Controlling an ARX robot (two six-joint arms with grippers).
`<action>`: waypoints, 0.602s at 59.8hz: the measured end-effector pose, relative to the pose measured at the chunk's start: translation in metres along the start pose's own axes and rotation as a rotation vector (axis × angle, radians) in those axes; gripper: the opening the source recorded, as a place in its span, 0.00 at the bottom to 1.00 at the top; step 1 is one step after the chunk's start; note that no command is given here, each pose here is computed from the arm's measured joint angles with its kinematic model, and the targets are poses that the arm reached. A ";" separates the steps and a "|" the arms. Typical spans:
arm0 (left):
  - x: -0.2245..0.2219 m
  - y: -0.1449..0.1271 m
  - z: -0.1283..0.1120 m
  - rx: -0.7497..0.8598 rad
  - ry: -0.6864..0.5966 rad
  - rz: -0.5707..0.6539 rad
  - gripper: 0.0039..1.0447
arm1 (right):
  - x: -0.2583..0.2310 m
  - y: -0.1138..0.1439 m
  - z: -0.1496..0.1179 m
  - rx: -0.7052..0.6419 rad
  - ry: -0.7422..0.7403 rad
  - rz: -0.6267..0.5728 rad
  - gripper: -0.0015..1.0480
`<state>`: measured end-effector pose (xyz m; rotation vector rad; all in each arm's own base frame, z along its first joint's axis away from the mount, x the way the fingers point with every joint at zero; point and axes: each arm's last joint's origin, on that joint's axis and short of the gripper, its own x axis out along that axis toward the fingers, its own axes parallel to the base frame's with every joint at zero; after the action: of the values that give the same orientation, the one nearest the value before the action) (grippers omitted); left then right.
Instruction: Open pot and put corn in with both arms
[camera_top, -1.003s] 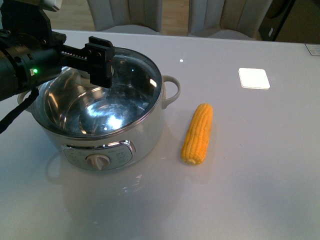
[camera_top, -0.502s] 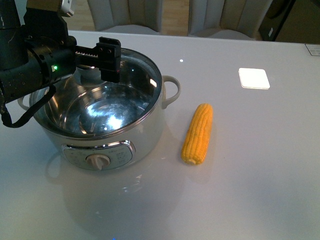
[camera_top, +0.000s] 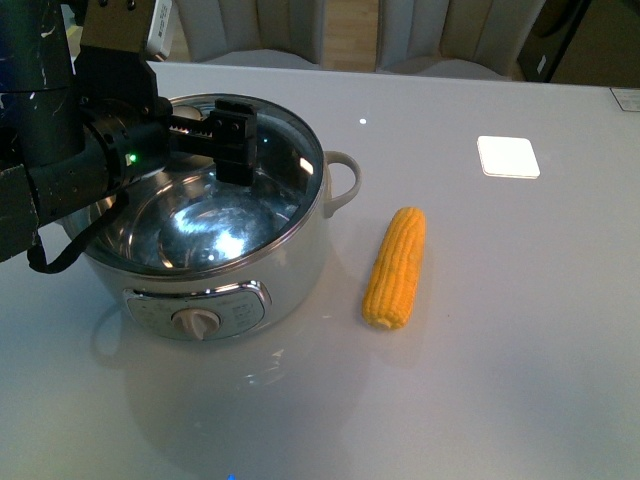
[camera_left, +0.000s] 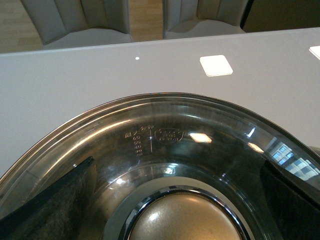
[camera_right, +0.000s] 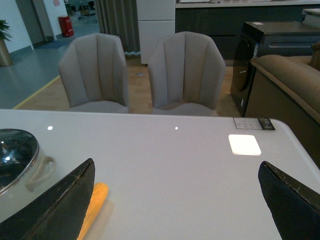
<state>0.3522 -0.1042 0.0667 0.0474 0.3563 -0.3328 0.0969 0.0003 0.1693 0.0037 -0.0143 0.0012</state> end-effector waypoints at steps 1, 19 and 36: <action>0.000 0.000 0.000 0.000 0.000 0.000 0.94 | 0.000 0.000 0.000 0.000 0.000 0.000 0.92; 0.001 -0.001 -0.001 -0.018 0.002 0.009 0.61 | 0.000 0.000 0.000 0.000 0.000 0.000 0.92; 0.001 -0.003 -0.001 -0.026 0.000 0.022 0.40 | 0.000 0.000 0.000 0.000 0.000 0.000 0.92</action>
<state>0.3515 -0.1067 0.0653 0.0258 0.3597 -0.3060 0.0969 0.0003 0.1693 0.0037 -0.0143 0.0012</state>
